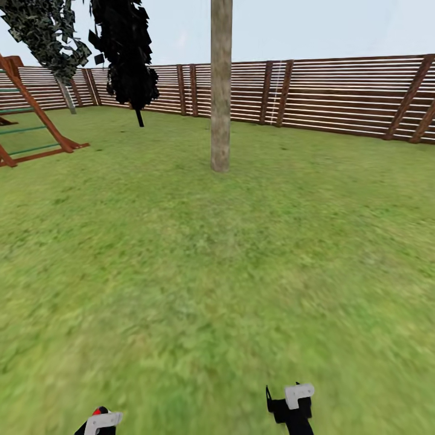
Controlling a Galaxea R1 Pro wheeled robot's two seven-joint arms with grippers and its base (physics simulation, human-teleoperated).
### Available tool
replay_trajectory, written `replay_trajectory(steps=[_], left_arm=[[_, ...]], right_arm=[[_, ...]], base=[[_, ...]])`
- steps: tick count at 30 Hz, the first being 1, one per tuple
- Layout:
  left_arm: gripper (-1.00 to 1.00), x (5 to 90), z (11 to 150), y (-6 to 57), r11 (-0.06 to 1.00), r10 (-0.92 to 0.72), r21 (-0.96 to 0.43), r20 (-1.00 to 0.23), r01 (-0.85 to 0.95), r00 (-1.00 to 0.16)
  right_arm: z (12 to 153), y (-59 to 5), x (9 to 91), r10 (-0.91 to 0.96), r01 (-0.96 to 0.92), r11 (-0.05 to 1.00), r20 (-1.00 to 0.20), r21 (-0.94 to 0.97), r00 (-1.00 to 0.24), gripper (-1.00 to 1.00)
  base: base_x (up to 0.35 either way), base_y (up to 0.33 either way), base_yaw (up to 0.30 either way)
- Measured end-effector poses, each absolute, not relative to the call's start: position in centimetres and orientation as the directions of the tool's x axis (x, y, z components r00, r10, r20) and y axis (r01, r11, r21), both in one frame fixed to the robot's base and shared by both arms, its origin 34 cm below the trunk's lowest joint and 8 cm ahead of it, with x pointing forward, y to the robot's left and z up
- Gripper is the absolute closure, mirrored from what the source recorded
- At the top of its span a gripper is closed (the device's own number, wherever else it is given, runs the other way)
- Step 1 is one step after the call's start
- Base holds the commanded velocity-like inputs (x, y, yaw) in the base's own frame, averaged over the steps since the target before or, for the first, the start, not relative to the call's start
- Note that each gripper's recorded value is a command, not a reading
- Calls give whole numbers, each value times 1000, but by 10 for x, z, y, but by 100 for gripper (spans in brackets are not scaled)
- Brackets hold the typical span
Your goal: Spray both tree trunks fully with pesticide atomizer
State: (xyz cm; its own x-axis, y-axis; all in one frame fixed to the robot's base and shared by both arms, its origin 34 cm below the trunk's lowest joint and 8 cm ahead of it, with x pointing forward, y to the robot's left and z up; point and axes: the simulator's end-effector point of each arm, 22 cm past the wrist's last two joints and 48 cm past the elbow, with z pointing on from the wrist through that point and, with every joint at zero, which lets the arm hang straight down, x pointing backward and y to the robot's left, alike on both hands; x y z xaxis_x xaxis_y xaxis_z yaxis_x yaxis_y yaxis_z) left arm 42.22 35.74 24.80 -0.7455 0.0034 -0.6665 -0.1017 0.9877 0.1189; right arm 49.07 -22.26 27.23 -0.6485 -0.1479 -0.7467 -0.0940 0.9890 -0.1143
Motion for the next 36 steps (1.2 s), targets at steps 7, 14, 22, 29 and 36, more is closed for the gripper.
replay_trajectory(steps=[7,14,22,29,36], left_arm=[[100,426,251,357,988,4,118,-674,-103,-739],[100,429,255,357,988,3,117,-682,-104,-732],[100,433,259,357,988,3,115,-691,-106,-723],[100,436,262,357,988,3,114,-697,-106,-717],[100,436,262,357,988,3,114,-697,-106,-717]], right_arm=[[276,-223,494,-148,-93,989,-753,-115,-641,-100],[280,-223,497,-148,-92,989,-760,-116,-633,-100],[285,-223,501,-148,-90,989,-767,-117,-624,-100],[283,-222,495,-148,-93,989,-761,-115,-632,-100],[282,-221,493,-148,-94,989,-757,-114,-636,-100]], base=[[344,0,0],[344,0,0],[344,0,0],[344,0,0],[344,0,0]])
